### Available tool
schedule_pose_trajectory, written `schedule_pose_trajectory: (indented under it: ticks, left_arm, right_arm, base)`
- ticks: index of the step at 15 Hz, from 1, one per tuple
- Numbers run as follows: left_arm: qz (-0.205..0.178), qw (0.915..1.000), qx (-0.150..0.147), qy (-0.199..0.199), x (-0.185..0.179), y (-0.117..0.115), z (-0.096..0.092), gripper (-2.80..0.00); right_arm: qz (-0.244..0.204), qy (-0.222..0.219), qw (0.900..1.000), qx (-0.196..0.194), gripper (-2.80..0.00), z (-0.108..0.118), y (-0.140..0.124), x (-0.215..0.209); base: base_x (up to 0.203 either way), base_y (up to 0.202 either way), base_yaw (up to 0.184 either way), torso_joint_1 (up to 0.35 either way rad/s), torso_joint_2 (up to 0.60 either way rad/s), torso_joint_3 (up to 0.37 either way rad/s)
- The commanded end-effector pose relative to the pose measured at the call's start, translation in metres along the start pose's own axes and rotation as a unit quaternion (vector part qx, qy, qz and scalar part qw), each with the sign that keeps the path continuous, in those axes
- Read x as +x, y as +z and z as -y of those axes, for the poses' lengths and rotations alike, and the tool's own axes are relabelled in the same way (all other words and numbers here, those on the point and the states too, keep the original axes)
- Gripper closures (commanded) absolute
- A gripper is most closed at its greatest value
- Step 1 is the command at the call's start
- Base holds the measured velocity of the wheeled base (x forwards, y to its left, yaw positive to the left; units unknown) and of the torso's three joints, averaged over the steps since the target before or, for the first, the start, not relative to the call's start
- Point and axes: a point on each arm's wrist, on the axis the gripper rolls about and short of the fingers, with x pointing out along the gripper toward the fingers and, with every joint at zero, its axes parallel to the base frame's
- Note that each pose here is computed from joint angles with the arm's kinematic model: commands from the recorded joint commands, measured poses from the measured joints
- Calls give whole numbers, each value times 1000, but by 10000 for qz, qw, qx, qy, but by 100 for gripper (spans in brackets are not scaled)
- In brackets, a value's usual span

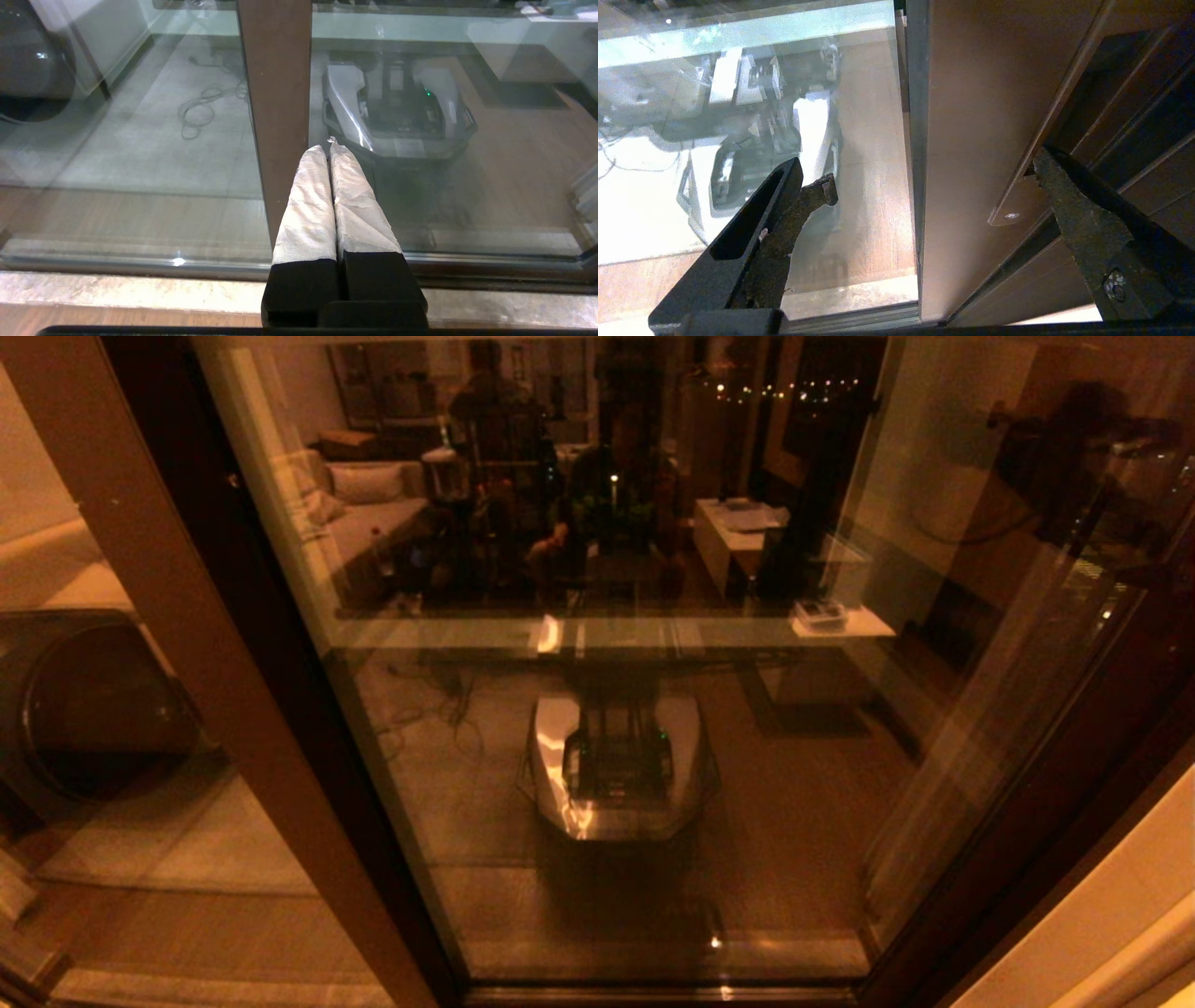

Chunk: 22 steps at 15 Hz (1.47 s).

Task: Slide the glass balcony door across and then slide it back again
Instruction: Open the slid door

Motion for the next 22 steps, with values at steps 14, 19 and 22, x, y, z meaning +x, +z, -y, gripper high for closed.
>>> schedule_pose_trajectory:
  ticks: [14, 19, 22]
  left_arm:
    - [-2, 10000, -2, 1, 0, 0, 0, 0]
    - [-2, 10000, -2, 1, 0, 0, 0, 0]
    - [-2, 10000, -2, 1, 0, 0, 0, 0]
  right_arm:
    - [43, 228, 9997, 37, -280, -4, 2, -6]
    - [53, 266, 9996, 37, -280, -7, 3, -10]
    - [43, 289, 9996, 29, -280, -8, 2, -10]
  base:
    - [0, 0, 0, 0, 0, 0]
    - [0, 0, 0, 0, 0, 0]
    - [0, 0, 0, 0, 0, 0]
